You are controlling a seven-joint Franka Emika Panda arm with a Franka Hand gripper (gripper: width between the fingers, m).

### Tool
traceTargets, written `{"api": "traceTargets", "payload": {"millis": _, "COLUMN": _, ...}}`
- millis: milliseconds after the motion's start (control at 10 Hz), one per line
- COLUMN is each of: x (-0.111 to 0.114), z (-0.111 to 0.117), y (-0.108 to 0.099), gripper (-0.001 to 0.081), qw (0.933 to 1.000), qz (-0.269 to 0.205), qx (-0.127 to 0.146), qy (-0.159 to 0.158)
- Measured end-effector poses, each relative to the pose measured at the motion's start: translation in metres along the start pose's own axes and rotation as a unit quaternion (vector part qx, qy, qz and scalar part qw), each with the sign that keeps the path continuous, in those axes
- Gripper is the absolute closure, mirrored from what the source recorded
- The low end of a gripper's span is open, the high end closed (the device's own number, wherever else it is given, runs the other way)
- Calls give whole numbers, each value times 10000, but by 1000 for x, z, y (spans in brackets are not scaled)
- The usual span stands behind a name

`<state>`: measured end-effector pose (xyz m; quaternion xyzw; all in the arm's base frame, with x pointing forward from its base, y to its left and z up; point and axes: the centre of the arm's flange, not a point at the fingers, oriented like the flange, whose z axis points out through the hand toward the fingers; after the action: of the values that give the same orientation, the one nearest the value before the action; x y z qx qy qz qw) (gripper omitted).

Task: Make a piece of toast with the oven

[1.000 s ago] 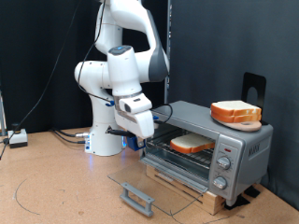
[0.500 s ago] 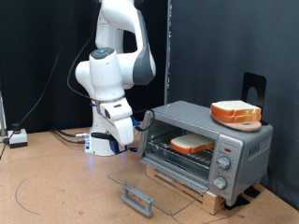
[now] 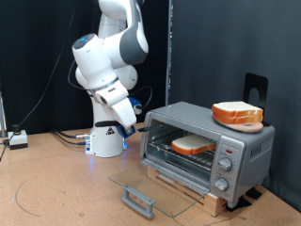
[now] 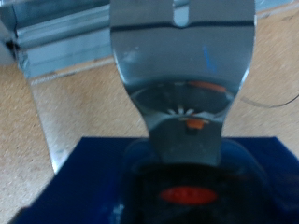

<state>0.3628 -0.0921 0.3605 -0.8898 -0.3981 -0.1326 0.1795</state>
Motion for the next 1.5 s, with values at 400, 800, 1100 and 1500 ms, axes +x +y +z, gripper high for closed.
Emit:
{"api": "traceTargets", "payload": {"millis": 400, "x": 11, "z": -46, "y": -16, "gripper": 411, "qw": 9995, "qz": -176, "qx": -91, "qy": 263}}
{"api": "traceTargets", "payload": {"millis": 800, "x": 30, "z": -26, "y": -39, "gripper": 411, "qw": 9941, "qz": -830, "qx": 598, "qy": 371}}
{"api": "traceTargets", "payload": {"millis": 1100, "x": 55, "z": -12, "y": -73, "gripper": 411, "qw": 9813, "qz": -1577, "qx": 1081, "qy": 220}}
{"api": "traceTargets", "payload": {"millis": 1500, "x": 84, "z": 1, "y": -120, "gripper": 411, "qw": 9761, "qz": -1793, "qx": 1227, "qy": 86}}
